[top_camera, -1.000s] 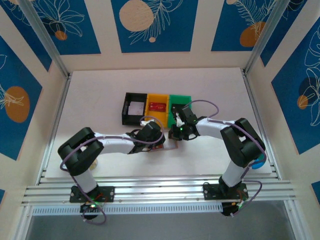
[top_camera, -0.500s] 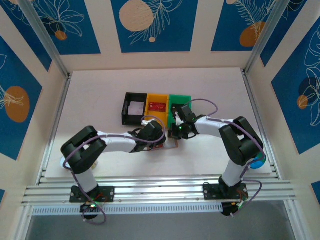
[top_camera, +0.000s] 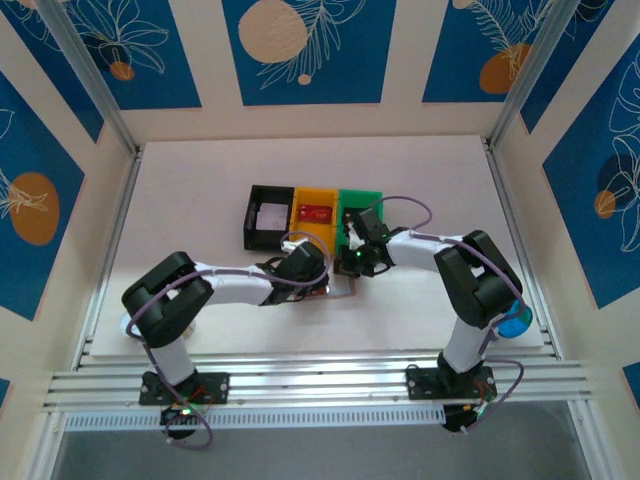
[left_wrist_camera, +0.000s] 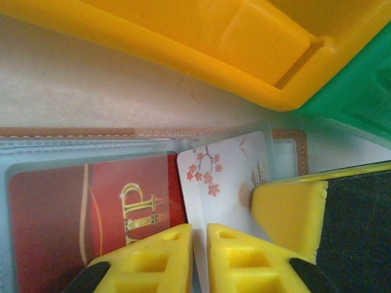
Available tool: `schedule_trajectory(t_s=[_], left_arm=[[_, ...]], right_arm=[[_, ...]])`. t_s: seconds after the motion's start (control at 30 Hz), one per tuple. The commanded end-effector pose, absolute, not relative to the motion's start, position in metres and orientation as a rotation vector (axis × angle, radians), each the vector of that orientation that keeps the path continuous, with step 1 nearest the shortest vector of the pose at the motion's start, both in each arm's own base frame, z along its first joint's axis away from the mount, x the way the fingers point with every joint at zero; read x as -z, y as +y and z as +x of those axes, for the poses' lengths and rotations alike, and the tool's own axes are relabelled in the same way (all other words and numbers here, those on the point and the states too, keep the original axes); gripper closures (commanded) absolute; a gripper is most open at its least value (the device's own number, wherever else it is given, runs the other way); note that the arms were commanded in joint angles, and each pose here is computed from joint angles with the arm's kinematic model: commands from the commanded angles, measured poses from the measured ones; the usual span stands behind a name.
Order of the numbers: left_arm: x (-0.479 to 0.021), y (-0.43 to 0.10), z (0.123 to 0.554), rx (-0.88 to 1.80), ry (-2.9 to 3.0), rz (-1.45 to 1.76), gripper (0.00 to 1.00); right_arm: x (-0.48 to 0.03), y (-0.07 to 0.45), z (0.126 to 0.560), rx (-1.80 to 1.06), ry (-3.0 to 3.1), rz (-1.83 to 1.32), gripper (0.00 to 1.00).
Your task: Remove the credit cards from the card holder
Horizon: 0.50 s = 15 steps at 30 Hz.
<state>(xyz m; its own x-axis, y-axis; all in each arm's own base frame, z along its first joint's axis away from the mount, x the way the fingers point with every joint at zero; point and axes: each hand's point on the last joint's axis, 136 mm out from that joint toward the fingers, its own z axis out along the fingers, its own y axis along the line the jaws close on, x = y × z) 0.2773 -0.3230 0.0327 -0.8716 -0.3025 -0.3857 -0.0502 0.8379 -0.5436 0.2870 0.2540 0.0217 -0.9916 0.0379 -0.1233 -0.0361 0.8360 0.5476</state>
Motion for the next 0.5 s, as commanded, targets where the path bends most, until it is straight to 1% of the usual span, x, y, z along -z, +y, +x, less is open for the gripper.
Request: schedule_trajectory(t_s=[0.0, 0.17, 0.33, 0.47], left_arm=[[-0.030, -0.327, 0.276, 0.731, 2.545, -0.247, 0.88], [-0.032, -0.329, 0.277, 0.742, 2.535, -0.247, 0.90], [-0.036, -0.330, 0.277, 0.752, 2.515, -0.244, 0.99], [-0.042, -0.328, 0.277, 0.752, 2.498, -0.236, 1.00]], right_arm=[[-0.004, 0.256, 0.269, -0.843, 2.980, -0.032, 1.00], [-0.004, 0.259, 0.267, -0.853, 2.984, -0.046, 1.00], [-0.005, 0.261, 0.266, -0.861, 2.986, -0.059, 1.00], [-0.008, 0.262, 0.267, -0.868, 2.976, -0.069, 1.00]])
